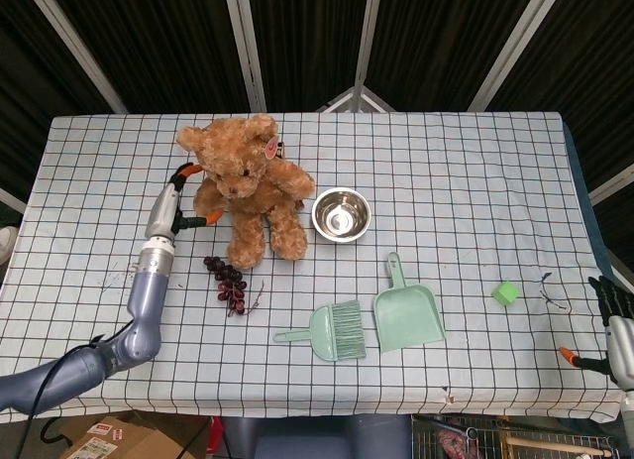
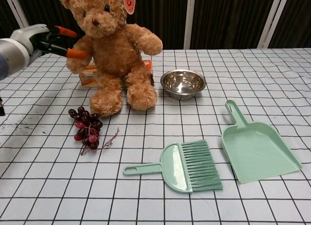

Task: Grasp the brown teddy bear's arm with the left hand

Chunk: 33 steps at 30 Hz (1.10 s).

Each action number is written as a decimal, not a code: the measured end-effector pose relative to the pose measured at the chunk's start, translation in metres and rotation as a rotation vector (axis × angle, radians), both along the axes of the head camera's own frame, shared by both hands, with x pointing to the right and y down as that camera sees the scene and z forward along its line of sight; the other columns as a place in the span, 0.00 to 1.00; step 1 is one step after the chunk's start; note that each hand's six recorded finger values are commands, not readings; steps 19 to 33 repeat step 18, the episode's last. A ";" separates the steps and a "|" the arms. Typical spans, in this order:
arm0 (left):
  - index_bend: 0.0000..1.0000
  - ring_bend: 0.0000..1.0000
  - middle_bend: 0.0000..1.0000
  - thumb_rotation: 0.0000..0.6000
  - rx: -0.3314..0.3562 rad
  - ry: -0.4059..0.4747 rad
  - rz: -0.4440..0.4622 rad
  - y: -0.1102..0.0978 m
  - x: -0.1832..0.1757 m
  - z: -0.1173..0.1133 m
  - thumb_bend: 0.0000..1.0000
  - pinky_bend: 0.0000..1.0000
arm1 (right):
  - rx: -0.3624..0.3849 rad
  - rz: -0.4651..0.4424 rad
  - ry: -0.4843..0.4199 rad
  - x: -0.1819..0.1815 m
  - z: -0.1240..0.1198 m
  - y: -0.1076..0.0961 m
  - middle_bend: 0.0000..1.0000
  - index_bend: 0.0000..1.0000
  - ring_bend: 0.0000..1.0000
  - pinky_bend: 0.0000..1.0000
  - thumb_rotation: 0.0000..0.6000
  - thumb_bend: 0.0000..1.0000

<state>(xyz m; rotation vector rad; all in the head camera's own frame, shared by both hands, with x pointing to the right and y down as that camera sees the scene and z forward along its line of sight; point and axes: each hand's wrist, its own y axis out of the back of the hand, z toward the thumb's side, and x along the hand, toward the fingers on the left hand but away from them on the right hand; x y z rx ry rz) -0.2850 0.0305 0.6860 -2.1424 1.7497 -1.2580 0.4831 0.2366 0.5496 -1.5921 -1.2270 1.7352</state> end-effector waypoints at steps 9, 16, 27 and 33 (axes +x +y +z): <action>0.24 0.00 0.04 1.00 0.072 -0.451 0.040 0.083 -0.098 -0.072 0.33 0.00 | 0.021 -0.024 -0.015 -0.008 -0.005 0.000 0.00 0.00 0.00 0.00 1.00 0.13; 0.24 0.00 0.04 1.00 0.168 -0.737 0.026 0.156 -0.161 -0.115 0.34 0.00 | 0.057 -0.062 -0.019 -0.019 -0.014 -0.001 0.00 0.00 0.00 0.00 1.00 0.13; 0.24 0.00 0.04 1.00 0.170 -0.775 0.049 0.173 -0.173 -0.118 0.34 0.00 | 0.066 -0.067 -0.016 -0.021 -0.017 0.001 0.00 0.00 0.00 0.00 1.00 0.13; 0.24 0.00 0.04 1.00 0.170 -0.775 0.049 0.173 -0.173 -0.118 0.34 0.00 | 0.066 -0.067 -0.016 -0.021 -0.017 0.001 0.00 0.00 0.00 0.00 1.00 0.13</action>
